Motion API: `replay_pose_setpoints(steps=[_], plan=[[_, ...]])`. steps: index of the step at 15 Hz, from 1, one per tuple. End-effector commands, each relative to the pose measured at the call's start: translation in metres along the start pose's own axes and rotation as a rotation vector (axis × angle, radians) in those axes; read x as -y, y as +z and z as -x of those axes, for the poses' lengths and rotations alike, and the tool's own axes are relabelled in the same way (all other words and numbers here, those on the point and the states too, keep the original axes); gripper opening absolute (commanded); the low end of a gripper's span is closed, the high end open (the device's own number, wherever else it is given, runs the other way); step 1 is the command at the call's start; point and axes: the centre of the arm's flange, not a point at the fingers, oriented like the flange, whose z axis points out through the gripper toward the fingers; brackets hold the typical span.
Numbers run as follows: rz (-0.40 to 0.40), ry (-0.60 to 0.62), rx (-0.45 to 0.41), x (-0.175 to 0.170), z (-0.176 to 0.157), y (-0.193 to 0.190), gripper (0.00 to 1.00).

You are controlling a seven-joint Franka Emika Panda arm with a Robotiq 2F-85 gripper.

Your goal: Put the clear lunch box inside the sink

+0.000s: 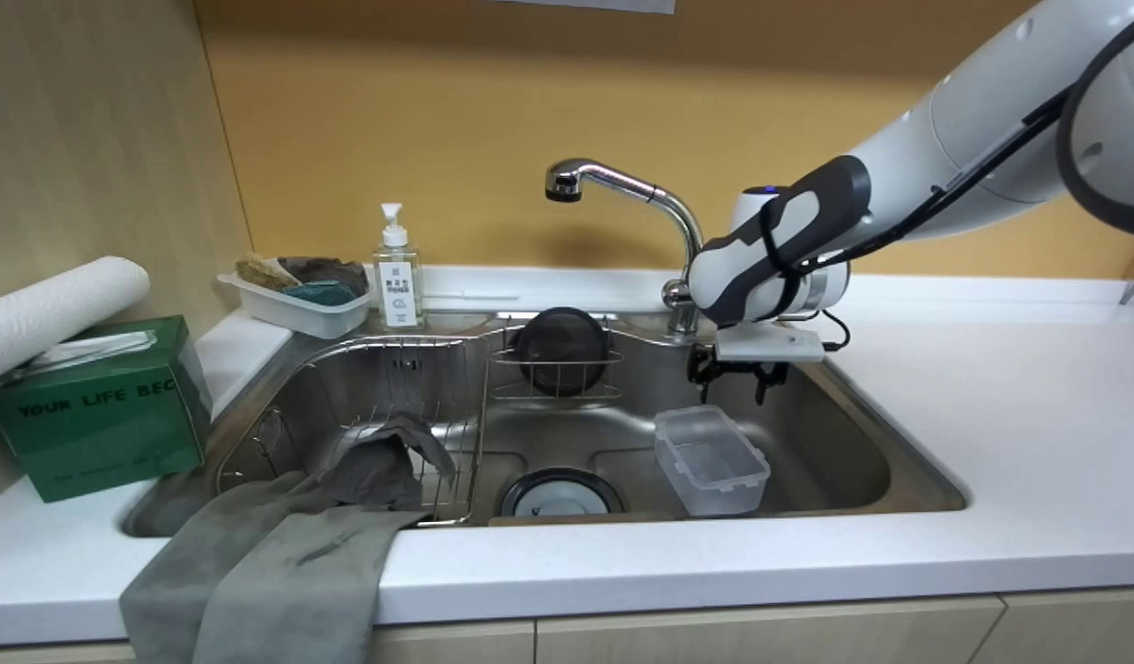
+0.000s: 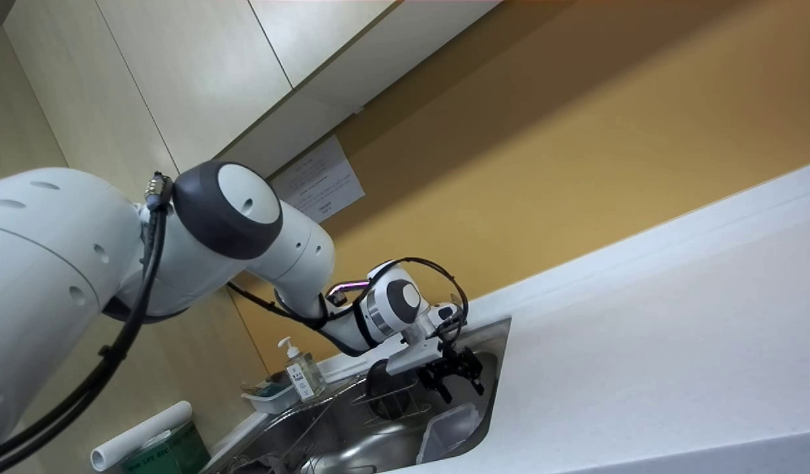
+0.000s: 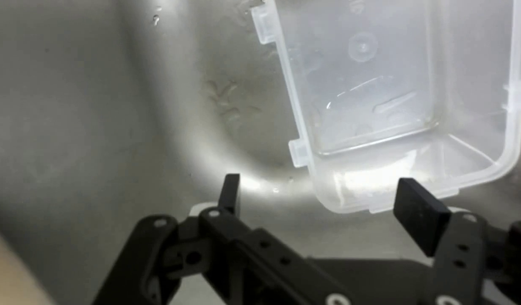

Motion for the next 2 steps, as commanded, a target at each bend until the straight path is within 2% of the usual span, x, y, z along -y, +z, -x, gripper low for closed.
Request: replay_pose_setpoints(steps=[1, 2], plan=[[-0.001, 0.032, -0.004, 0.003, 0.007, -0.053, 1.0], [-0.006, 0.027, -0.005, 0.004, 0.008, -0.065, 1.0]])
